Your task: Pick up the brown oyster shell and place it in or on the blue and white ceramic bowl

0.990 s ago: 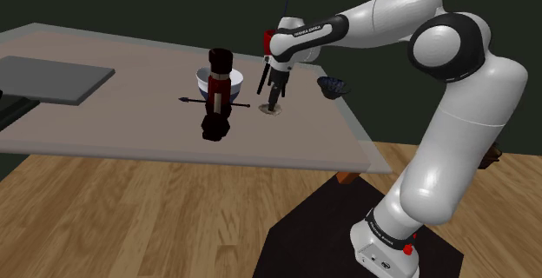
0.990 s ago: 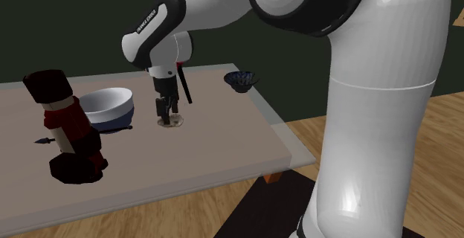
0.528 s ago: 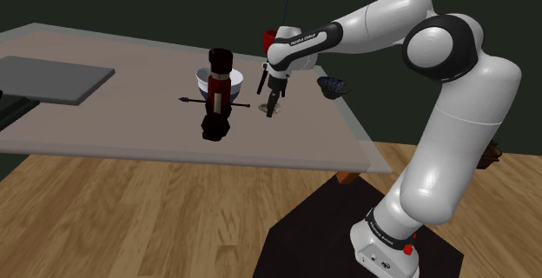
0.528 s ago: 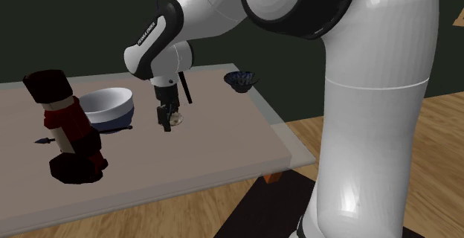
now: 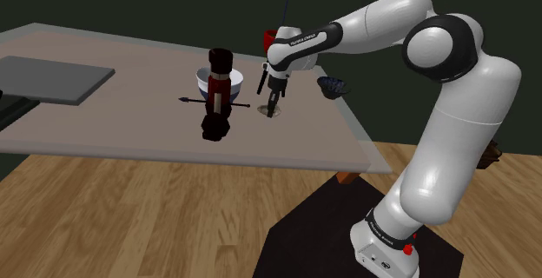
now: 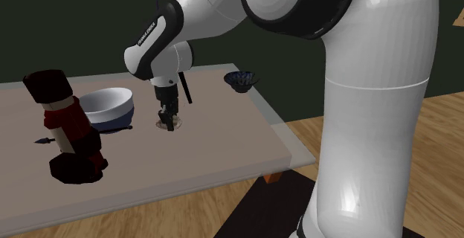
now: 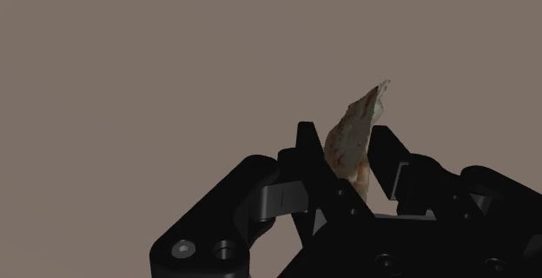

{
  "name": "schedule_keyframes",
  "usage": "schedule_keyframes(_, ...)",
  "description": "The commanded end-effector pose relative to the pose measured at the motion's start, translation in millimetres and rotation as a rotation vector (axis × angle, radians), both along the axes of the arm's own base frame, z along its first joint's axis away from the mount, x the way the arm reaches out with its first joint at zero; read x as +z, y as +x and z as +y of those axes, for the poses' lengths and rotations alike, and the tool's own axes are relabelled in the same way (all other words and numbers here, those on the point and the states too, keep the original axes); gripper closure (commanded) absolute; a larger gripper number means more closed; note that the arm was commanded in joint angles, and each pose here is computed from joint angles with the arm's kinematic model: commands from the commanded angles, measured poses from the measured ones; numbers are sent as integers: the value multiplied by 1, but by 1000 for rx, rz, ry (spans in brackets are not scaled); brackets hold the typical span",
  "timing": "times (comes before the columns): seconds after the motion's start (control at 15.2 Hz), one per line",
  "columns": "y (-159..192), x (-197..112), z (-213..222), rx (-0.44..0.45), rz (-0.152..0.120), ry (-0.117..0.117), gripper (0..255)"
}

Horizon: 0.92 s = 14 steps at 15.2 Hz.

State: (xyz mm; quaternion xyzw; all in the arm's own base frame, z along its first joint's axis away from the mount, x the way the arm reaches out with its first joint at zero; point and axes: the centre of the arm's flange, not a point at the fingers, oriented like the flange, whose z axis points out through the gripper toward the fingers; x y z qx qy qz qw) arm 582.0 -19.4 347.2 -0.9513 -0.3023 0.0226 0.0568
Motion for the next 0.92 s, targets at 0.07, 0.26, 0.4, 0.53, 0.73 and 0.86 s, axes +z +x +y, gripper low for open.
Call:
schedule_keyframes(0.07,0,0,0,0,0,0,255)
schedule_keyframes(0.26,0,0,0,0,0,0,255)
schedule_keyframes(0.4,0,0,0,0,0,0,255)
schedule_keyframes(0.53,0,11,0,0,0,0,255)
schedule_keyframes(0.73,0,26,0,0,0,0,255)
schedule_keyframes(0.86,0,37,0,0,0,0,255)
